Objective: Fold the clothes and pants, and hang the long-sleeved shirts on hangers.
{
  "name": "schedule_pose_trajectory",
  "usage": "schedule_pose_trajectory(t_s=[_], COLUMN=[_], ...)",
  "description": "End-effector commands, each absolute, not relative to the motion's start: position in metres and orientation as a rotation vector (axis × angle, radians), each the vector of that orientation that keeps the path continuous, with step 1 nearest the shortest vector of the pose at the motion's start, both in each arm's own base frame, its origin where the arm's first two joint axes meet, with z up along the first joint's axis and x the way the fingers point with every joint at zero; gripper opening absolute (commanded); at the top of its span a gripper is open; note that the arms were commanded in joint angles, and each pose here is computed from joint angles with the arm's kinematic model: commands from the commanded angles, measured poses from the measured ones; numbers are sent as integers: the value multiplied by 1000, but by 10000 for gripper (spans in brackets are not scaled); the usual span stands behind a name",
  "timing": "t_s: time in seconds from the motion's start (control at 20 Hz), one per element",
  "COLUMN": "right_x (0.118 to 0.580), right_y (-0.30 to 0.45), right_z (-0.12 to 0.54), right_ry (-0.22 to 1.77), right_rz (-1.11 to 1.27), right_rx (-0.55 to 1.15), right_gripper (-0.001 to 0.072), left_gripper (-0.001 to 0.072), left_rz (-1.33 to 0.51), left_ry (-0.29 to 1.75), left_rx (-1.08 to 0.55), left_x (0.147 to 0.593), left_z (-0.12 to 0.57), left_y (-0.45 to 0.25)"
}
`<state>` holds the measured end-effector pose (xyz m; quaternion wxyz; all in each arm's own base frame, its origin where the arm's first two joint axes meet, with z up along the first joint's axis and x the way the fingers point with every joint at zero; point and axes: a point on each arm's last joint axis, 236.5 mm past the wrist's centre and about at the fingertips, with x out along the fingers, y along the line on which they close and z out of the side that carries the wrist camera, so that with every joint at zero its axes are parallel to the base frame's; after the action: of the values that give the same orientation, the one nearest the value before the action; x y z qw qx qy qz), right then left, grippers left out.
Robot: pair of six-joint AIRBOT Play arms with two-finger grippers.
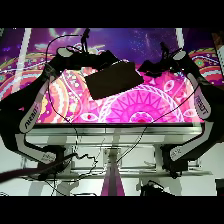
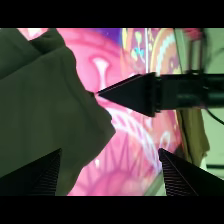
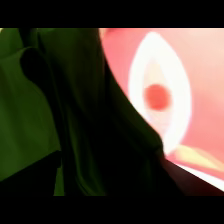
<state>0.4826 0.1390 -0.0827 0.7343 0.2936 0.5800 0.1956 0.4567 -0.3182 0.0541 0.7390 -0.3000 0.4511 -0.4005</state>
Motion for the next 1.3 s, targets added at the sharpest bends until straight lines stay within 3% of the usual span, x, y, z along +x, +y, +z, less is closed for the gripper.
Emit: schedule_pose_trajectory(t_s=[0.0,0.1,0.25,0.3,0.35,0.4,0.45,0.5,0.55,0.7,0.9,1.05,1.25], right_x=[471,462,459,461,466,473,481,487,494,518,524,485,394], right_y=[178,191,216,225,230,234,233,230,225,165,31,-75,-202], right_z=[-88,-91,-86,-85,-84,-83,-80,-74,-65,-29,54,119,166], right_ry=[1326,1365,1340,1324,1304,1278,1247,1224,1206,1169,1044,971,960], right_rz=[595,648,725,735,734,729,718,715,705,480,70,-197,-525], right_rx=[821,783,674,630,580,514,445,388,343,238,180,215,257], right_gripper=[627,626,614,567,388,155,11,11,10,10,10,10,10], left_gripper=[698,697,578,578,549,457,395,268,18,9,9,10,10], left_rz=[-906,-899,-897,-897,-897,-897,-897,-902,-915,-977,-1033,-1069,-1107], left_ry=[999,996,994,995,995,995,994,996,1000,1004,923,812,680], left_rx=[-653,-657,-658,-658,-658,-658,-657,-656,-654,-634,-588,-536,-472], left_x=[457,459,460,460,460,460,460,459,456,443,426,407,376], left_z=[56,56,56,56,56,56,56,57,59,75,127,182,243], left_y=[-299,-296,-294,-294,-294,-294,-294,-293,-292,-284,-275,-272,-267])
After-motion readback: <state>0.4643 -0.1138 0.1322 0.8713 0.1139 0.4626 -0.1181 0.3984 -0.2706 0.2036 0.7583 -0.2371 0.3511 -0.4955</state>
